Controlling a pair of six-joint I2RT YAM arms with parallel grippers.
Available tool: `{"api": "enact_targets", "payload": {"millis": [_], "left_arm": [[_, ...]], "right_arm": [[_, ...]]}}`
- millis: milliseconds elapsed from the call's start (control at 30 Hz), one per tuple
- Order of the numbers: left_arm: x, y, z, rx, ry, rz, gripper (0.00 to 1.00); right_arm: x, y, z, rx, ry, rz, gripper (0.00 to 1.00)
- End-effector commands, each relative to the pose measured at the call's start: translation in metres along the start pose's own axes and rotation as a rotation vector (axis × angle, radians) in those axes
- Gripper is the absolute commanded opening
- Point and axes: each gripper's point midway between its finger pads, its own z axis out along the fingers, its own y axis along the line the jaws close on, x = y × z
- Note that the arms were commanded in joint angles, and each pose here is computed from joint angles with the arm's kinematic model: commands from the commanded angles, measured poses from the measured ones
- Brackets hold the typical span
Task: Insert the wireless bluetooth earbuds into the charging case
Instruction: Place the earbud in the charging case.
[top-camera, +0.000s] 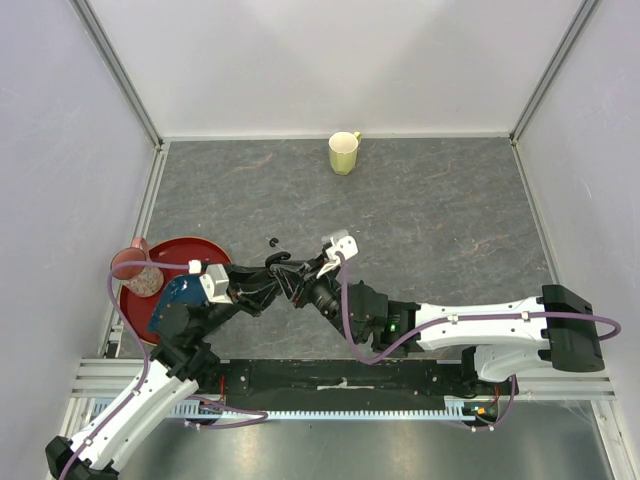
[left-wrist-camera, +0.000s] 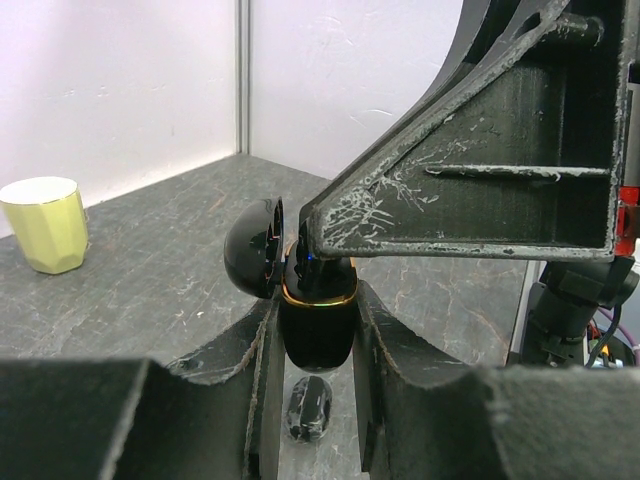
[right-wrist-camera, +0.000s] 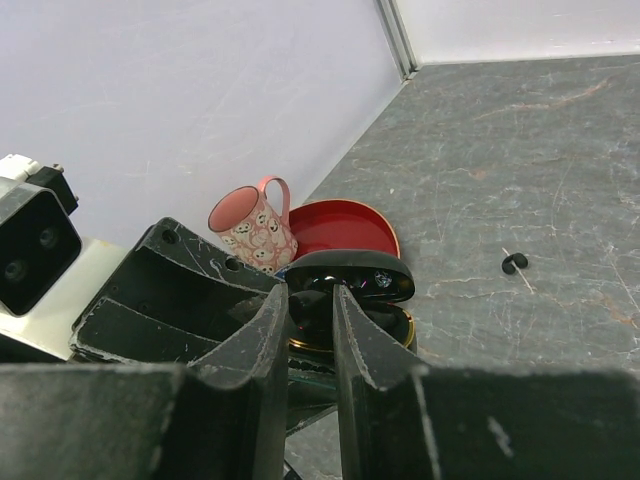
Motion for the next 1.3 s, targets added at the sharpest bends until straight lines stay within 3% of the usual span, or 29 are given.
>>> {"api": "enact_targets", "payload": {"millis": [0,467,633,1000,1267], "left_arm": [[-0.027,-0.001,0.003,-0.005,-0.094,0.016,0.02],[-0.024,-0.007,0.001,0.029,-0.081,0.034,0.02],[-0.023,-0.006,0.001,0.028,-0.078,0.034,0.02],[-0.022,-0.006,0.001,0.026,-0.074,0.030,0.02],[-0.020,-0.007,0.001,0.032,-0.061,0.025,0.02]], "right_arm": [[-0.003,0.013,0.002,-0.019,0.022,-0.019,0.16],[-0.026,0.024,0.006,-0.010,-0.007,-0.008,0.48],[-0.031,0.024,0.006,-0.006,-0.020,0.009,0.50],[-0.055,0.022,0.004,0.004,-0.077,0.068,0.64],[-0.079,0.031,-0.004,-0.075,-0.132,0.118,0.69]]}}
